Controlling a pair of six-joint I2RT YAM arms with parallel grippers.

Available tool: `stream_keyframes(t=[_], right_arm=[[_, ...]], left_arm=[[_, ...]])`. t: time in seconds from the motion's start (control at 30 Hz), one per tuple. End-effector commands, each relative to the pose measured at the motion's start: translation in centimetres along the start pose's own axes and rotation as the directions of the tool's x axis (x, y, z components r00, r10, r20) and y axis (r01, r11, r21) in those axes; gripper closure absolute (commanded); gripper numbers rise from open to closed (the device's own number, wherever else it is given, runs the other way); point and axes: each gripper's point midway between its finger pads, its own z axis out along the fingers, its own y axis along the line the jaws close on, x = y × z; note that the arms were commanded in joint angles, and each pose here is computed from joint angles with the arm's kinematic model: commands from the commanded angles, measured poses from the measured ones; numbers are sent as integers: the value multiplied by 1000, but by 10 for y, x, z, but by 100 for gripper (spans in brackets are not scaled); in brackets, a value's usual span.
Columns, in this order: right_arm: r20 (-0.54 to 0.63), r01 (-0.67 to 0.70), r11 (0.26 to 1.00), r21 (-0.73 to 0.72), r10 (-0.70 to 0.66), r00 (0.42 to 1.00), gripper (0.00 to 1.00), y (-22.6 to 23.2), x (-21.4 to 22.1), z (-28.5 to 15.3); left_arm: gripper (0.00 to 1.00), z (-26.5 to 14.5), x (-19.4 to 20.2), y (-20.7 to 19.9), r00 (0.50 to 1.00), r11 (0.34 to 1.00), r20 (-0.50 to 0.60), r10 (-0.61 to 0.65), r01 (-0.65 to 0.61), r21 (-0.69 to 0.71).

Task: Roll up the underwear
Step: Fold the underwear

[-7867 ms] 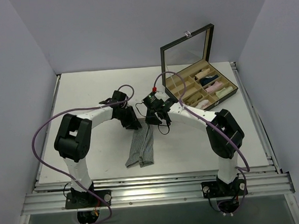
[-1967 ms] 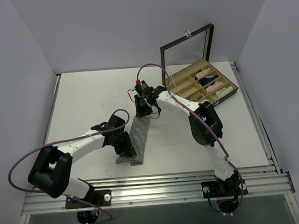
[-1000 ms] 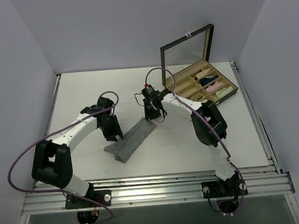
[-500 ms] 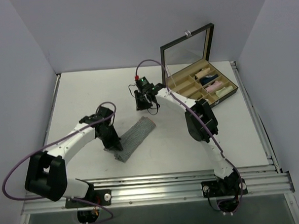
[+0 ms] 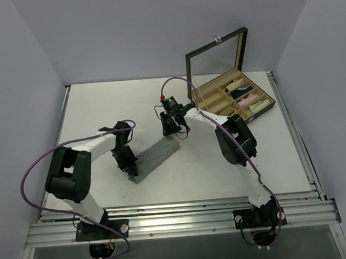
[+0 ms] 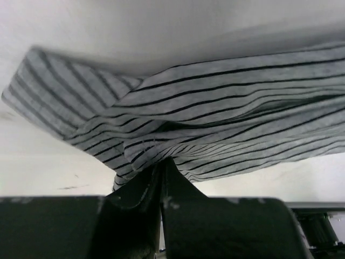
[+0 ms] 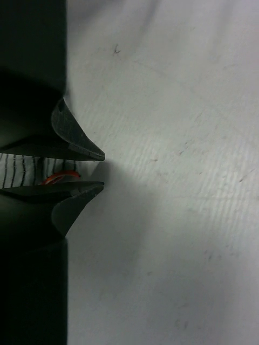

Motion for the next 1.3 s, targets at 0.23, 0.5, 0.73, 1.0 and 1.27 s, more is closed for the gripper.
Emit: stream_keyframes(t=[0.23, 0.5, 0.73, 1.0, 1.27], right_arm=[[33, -57, 993, 104, 54, 998, 81, -35, -4, -49], [6, -56, 993, 108, 55, 998, 82, -35, -3, -31], [-40, -29, 995, 95, 32, 999, 83, -23, 26, -23], [-90, 13, 998, 59, -8, 996, 84, 20, 96, -52], [-84, -17, 998, 52, 21, 996, 84, 53, 155, -98]], left_arm=[[88, -39, -162, -17, 948, 991, 291, 129, -110, -83], [77, -93, -210, -80, 905, 987, 412, 101, -143, 73], [67, -116, -180, -49, 915, 994, 401, 54, -88, 67], [60, -77, -136, 27, 970, 992, 219, -104, 86, 90], [61, -48, -157, 53, 974, 985, 150, -170, 164, 52]])
